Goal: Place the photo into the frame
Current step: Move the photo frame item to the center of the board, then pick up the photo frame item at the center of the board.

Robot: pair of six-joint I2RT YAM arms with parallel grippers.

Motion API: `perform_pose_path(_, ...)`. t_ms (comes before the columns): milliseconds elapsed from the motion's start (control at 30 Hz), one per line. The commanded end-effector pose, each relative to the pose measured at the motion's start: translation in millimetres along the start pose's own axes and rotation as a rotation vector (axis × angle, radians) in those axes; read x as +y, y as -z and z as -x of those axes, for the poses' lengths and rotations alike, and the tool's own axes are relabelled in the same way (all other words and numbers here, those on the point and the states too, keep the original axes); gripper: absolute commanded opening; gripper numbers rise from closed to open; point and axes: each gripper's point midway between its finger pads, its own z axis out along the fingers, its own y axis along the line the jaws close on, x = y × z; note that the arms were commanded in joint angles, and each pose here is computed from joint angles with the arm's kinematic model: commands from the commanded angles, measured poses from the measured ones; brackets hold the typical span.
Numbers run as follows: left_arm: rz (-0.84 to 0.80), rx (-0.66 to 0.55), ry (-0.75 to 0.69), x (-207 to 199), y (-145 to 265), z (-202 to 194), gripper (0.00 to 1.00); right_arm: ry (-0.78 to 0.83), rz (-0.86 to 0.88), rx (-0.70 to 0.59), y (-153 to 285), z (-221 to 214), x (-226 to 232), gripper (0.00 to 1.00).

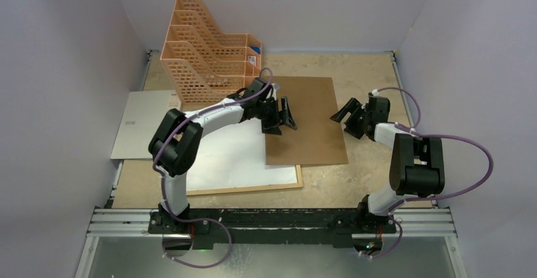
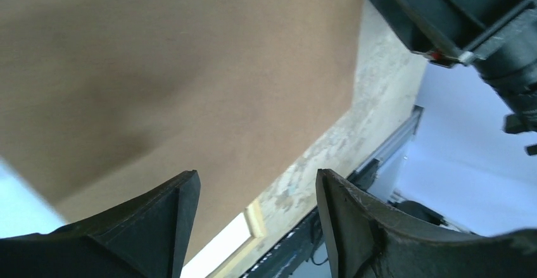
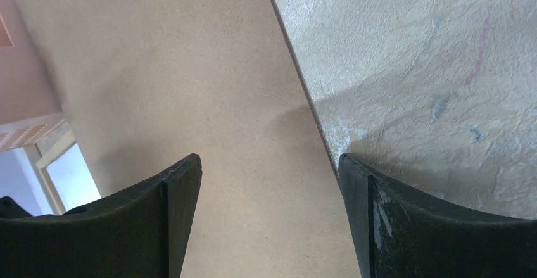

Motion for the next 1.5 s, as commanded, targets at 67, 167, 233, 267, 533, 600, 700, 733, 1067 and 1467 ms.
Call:
perform_pose_path(67,0.172,-0.069,-0.087,36.8,33.3,8.9,0.73,-0.123,-0.184,0.235,9.2,-68.1,-46.2,0.82)
perform_pose_path(167,0.223,-0.099,-0.120,43.6,46.0,13.6,0.74,-0.108,-0.204,0.218,10.1,-63.6,-49.1,0.82)
perform_pose_path(233,0.264,-0.112,-0.138,50.6,51.9,14.0,0.75,-0.093,-0.204,0.206,10.4,-59.9,-48.7,0.82)
perform_pose_path(267,0.290,-0.116,-0.138,56.6,54.3,12.9,0.76,-0.085,-0.204,0.199,10.8,-58.3,-48.5,0.82)
perform_pose_path(533,0.258,-0.047,-0.117,81.0,38.6,-10.4,0.72,-0.071,-0.201,0.197,8.2,-58.8,-50.6,0.82)
perform_pose_path(600,0.213,-0.034,-0.115,78.7,33.1,-13.9,0.69,-0.065,-0.195,0.196,8.2,-58.8,-49.8,0.82)
perform_pose_path(700,0.130,-0.014,-0.102,69.5,27.8,-17.4,0.65,-0.056,-0.178,0.211,7.2,-62.5,-48.9,0.82)
perform_pose_path(733,0.102,-0.005,-0.099,65.8,26.8,-18.6,0.64,-0.055,-0.169,0.224,6.9,-65.6,-48.8,0.82)
perform_pose_path(1067,-0.155,0.054,0.025,34.7,22.2,-19.0,0.60,-0.094,-0.082,0.310,2.4,-92.2,-44.1,0.82)
perform_pose_path(1467,-0.302,-0.011,0.009,2.5,29.5,2.7,0.55,-0.147,-0.048,0.352,6.4,-110.7,-42.8,0.81)
